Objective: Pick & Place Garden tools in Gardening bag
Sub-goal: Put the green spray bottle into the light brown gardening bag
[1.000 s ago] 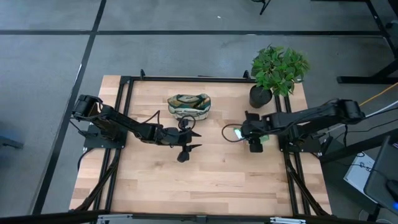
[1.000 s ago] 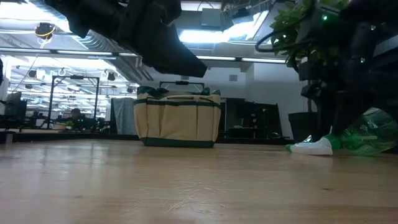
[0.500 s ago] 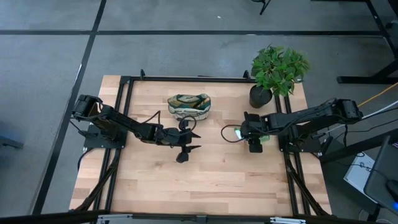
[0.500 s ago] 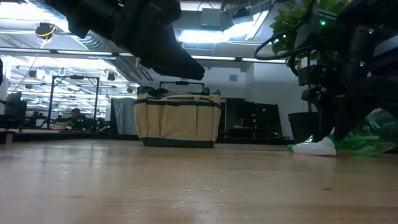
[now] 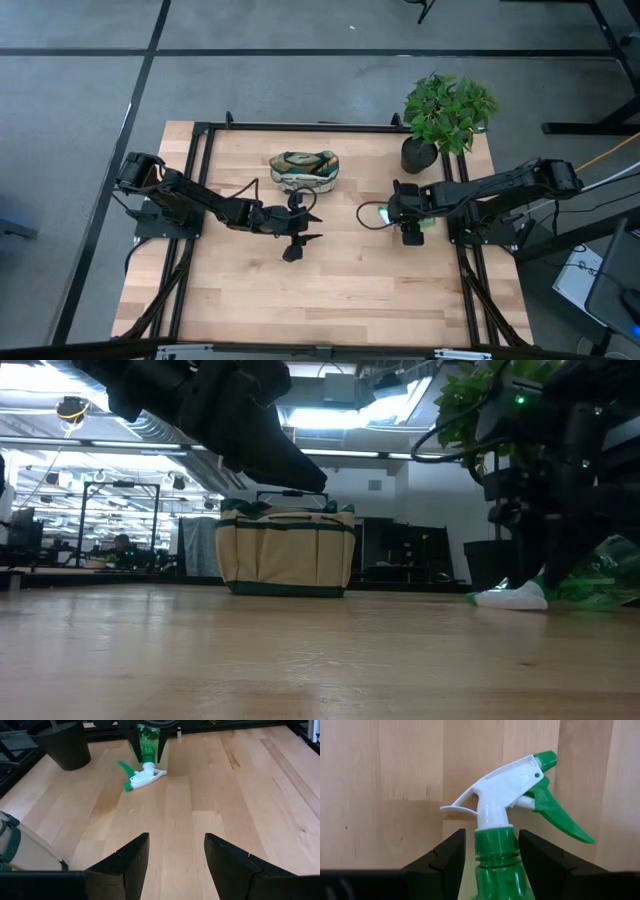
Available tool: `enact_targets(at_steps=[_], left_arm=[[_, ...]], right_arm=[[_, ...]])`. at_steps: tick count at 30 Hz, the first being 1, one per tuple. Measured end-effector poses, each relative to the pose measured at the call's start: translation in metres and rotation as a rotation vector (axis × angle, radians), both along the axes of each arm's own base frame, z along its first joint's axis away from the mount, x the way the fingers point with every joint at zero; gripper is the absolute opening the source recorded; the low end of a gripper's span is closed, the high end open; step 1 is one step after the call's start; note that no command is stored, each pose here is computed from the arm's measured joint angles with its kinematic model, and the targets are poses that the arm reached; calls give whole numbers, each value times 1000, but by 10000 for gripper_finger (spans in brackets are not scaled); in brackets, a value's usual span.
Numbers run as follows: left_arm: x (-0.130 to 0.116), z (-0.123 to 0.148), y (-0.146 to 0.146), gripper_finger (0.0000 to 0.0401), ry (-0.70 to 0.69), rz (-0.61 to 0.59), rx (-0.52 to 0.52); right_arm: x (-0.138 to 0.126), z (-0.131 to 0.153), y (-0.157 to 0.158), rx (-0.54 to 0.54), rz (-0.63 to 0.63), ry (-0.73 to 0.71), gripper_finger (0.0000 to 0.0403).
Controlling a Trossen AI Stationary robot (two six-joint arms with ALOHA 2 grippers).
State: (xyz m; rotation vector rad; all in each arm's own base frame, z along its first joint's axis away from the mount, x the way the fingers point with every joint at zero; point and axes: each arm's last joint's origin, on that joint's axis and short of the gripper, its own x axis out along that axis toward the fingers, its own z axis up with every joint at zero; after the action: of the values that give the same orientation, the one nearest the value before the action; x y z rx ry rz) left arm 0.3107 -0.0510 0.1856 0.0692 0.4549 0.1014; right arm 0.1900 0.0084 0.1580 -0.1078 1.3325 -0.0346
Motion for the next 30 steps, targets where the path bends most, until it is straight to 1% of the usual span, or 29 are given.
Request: enact_targets(at_steps=[4, 10, 15, 18, 21, 22, 27, 30], left_arm=[[0, 0, 0, 186, 2, 0, 1], [0, -1, -1, 186, 10, -15, -5], [-1, -1, -1, 185, 14, -15, -5], [-1, -1, -1, 185, 17, -16, -4], [-1, -2, -2, 186, 20, -18, -3], [-1, -2, -2, 187, 21, -20, -3], [-1, -2, -3, 184, 22, -22, -3], [-1, -2, -3, 183, 22, -22, -3]], right_arm=[[0, -4, 0, -2, 2, 32, 186], [5, -18, 0, -11, 24, 100, 186], [8, -23, 1, -6, 30, 111, 186], [8, -23, 2, -3, 35, 111, 172], [8, -23, 3, 20, 18, 110, 133], [8, -23, 3, 28, 11, 109, 128], [12, -23, 8, 126, 14, 80, 129], [18, -19, 13, 206, 56, 1, 129]])
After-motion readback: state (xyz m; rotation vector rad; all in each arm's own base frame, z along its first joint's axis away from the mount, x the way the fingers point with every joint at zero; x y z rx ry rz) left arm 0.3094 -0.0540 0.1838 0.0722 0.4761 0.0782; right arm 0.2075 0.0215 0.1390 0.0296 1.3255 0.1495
